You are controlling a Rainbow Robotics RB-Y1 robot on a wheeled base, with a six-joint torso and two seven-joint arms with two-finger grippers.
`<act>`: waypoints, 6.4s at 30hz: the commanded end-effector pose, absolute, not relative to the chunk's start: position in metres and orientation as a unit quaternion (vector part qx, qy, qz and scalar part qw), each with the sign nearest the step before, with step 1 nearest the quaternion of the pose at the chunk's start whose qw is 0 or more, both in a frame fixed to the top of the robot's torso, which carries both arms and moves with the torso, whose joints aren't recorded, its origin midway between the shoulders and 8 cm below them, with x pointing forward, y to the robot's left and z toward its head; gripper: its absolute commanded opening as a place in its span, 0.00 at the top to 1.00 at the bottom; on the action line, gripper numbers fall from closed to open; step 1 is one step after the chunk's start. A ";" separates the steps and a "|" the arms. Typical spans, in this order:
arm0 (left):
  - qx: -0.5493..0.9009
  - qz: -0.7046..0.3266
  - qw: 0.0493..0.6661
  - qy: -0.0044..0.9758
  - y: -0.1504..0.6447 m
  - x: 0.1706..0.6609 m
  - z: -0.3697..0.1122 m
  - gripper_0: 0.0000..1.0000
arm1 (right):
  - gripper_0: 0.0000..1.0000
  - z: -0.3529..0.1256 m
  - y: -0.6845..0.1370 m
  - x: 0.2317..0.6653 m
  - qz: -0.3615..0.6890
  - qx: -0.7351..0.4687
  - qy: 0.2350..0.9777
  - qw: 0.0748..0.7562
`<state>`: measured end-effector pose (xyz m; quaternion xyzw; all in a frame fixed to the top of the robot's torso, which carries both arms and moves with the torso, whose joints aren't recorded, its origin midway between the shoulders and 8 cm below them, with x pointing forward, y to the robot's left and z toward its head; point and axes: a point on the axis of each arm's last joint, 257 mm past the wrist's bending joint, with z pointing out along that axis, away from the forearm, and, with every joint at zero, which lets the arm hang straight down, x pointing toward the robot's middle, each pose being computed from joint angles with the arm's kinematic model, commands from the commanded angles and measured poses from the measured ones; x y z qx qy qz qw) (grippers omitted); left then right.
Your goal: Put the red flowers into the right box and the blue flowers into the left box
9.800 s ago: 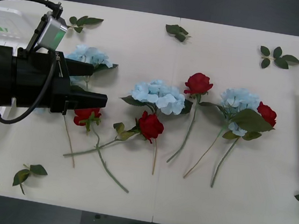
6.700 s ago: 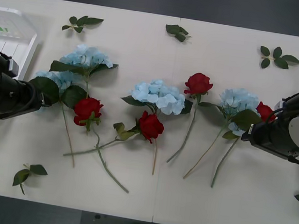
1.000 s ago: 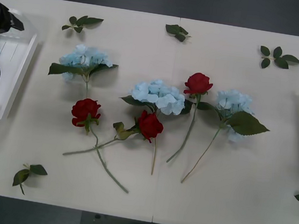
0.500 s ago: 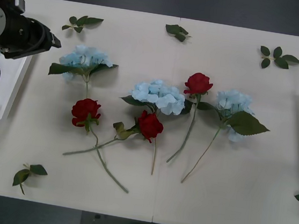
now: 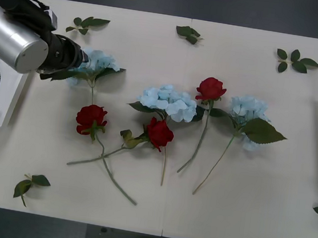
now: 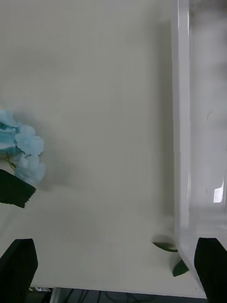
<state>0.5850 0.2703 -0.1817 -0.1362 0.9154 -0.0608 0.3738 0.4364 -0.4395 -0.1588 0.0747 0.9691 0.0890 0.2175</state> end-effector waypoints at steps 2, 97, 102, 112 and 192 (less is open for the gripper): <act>-0.139 -0.068 0.403 0.902 0.258 0.606 -0.180 0.00 | 0.02 -0.155 -0.405 0.435 0.090 0.089 0.964 0.235; -0.063 0.146 0.451 0.878 0.354 0.587 -0.076 1.00 | 1.00 -0.299 -0.189 0.458 0.073 0.117 0.963 0.232; -0.054 0.177 0.440 0.879 0.401 0.578 -0.049 1.00 | 1.00 -0.269 -0.205 0.449 0.075 0.070 0.965 0.242; -0.085 0.171 0.396 0.898 0.504 0.539 -0.042 1.00 | 1.00 -0.207 -0.216 0.433 0.123 -0.073 0.955 0.259; 0.037 -0.294 0.455 0.840 0.273 0.451 -0.022 0.00 | 1.00 0.077 0.019 0.379 0.554 -0.426 0.566 0.436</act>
